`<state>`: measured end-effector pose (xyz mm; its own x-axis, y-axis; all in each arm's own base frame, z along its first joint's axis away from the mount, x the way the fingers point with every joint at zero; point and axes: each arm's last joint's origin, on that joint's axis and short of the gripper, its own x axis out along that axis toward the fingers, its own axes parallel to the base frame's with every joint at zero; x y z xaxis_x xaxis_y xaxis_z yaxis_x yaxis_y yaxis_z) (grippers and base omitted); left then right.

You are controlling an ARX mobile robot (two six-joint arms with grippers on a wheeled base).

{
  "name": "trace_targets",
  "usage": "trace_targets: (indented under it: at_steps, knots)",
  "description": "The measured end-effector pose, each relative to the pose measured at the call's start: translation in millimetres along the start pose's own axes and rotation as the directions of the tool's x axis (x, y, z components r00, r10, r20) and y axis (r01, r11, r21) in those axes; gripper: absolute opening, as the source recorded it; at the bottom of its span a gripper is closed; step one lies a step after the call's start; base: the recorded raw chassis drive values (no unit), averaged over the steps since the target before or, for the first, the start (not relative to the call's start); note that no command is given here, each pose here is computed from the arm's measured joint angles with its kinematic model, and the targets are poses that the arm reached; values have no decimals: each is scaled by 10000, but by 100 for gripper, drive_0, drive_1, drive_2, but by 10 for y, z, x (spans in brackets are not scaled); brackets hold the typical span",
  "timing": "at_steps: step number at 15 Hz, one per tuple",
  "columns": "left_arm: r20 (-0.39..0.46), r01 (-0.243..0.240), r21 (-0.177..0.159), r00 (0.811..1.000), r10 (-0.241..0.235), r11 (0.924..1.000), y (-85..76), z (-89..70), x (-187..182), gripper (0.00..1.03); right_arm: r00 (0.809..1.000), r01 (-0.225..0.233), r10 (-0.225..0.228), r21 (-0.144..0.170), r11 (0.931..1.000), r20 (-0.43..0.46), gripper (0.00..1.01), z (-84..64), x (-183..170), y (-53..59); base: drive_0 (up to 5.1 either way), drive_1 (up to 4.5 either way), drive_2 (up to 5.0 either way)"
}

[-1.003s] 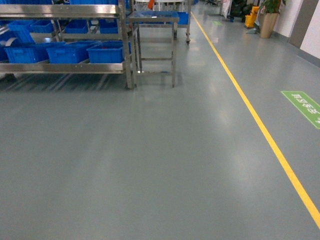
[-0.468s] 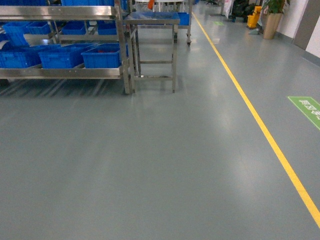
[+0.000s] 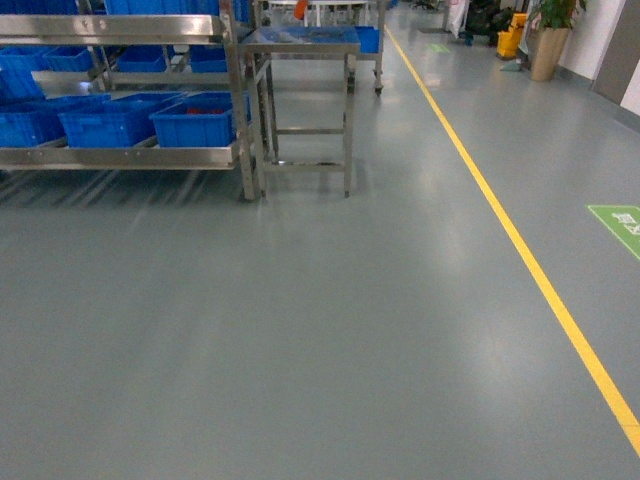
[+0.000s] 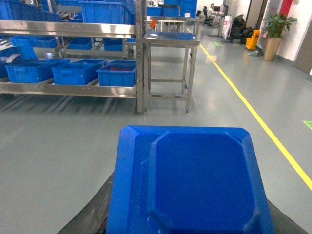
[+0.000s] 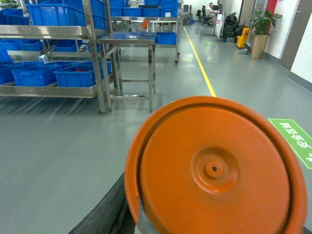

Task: Sort blue parts and orange caps into right shelf containers

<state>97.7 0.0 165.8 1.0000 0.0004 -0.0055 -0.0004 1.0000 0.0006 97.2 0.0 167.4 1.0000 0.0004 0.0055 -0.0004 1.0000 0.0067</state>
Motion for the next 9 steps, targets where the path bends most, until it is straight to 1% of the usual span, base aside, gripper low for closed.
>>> trace_targets:
  at_steps: [9]
  knots:
    - [11, -4, 4, 10000, 4, 10000, 0, 1, 0, 42, 10000, 4, -4, 0, 10000, -4, 45, -1, 0, 0, 3, 434, -429]
